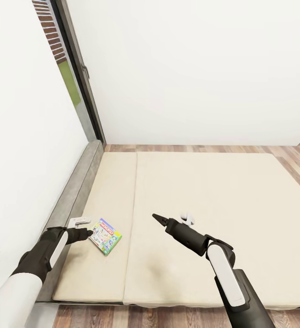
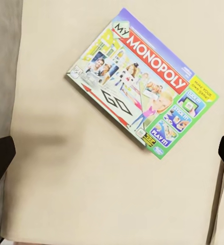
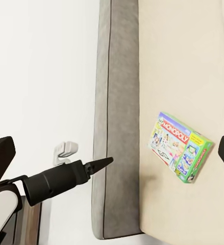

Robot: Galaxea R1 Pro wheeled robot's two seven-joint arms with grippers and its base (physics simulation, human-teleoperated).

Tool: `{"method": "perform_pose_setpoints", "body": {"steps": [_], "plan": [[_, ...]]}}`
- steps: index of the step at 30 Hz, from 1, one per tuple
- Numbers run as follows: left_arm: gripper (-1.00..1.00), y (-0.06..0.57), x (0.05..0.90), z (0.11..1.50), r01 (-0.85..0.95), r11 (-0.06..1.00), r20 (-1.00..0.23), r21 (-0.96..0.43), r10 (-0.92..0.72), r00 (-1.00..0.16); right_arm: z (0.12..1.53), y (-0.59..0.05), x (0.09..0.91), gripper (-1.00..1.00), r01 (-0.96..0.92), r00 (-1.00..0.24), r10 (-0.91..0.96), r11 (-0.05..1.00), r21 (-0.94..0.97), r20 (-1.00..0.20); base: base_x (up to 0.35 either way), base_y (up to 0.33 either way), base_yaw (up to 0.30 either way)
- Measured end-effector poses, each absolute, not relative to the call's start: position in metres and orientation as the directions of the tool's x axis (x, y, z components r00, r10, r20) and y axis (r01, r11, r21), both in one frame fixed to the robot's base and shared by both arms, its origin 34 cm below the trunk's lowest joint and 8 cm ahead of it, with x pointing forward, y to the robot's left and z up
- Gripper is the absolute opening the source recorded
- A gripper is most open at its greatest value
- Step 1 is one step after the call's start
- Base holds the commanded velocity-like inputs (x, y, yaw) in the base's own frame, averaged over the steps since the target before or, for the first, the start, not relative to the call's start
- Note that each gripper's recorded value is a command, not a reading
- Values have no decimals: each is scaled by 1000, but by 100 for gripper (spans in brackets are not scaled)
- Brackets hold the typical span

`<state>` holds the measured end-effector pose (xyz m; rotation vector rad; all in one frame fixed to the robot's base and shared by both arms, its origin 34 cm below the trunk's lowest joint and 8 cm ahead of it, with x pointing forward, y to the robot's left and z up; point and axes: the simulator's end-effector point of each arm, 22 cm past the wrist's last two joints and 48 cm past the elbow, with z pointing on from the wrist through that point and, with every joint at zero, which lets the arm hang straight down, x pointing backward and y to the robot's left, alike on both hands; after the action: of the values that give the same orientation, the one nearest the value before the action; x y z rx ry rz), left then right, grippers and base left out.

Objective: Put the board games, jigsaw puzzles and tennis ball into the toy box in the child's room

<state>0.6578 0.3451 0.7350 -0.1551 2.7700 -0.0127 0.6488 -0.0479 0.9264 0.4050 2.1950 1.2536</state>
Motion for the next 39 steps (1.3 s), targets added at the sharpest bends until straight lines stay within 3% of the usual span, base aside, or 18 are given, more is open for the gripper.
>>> {"method": "perform_pose_setpoints", "body": {"steps": [20, 39], "plan": [[100, 345, 657, 734, -115, 993, -347, -33, -119, -930, 928, -49, 649, 100, -26, -789, 515, 516, 856, -334, 0, 0, 0], [100, 318, 749, 768, -124, 989, -419, -86, -149, -896, 928, -49, 649, 100, -25, -788, 515, 519, 854, -336, 0, 0, 0]]}}
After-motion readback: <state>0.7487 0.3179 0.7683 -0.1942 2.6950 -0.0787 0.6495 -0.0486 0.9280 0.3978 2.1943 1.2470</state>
